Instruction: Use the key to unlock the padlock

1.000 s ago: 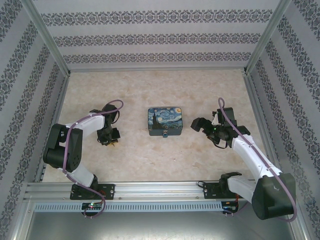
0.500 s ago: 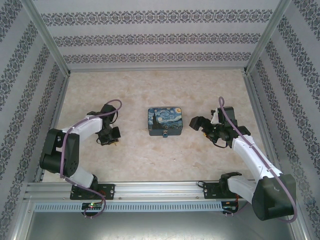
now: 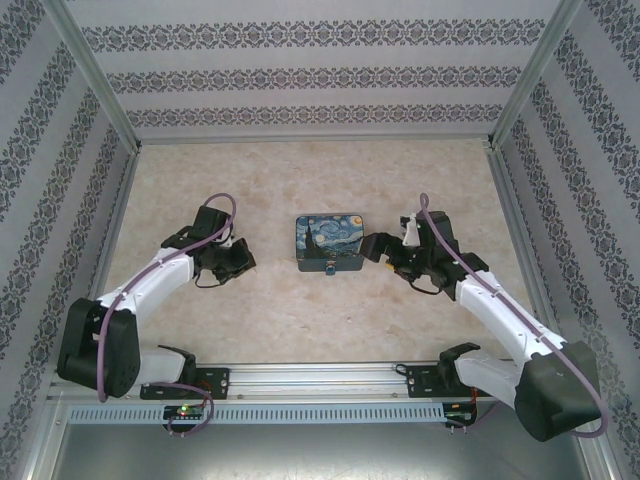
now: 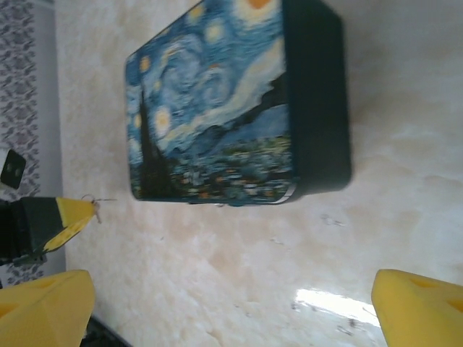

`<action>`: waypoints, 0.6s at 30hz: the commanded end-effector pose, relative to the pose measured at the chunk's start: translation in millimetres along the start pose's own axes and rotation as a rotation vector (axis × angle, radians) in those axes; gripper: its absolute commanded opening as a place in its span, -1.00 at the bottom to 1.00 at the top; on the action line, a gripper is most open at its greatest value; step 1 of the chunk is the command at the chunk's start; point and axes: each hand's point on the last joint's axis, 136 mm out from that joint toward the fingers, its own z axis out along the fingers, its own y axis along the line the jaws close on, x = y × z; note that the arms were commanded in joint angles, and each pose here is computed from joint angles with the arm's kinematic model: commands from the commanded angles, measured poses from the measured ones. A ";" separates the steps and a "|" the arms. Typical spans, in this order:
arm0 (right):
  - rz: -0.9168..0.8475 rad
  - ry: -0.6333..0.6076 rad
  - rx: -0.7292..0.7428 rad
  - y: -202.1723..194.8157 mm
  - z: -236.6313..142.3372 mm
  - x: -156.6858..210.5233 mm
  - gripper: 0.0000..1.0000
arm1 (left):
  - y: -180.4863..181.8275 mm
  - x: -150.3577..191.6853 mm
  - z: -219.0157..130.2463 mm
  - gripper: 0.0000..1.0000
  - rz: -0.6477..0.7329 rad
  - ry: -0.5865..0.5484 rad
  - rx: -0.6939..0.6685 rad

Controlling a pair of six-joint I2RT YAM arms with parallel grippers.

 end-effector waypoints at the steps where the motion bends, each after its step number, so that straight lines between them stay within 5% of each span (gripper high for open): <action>1: -0.038 -0.026 -0.052 18.4 5.6 -1.9 0.96 | -31.4 -6.7 -9.5 -1.00 -0.033 -0.048 0.118; 18: 0.081 -0.018 -0.038 46.2 46.3 16.4 0.90 | -127.0 -21.1 -28.5 -1.00 0.083 0.023 0.363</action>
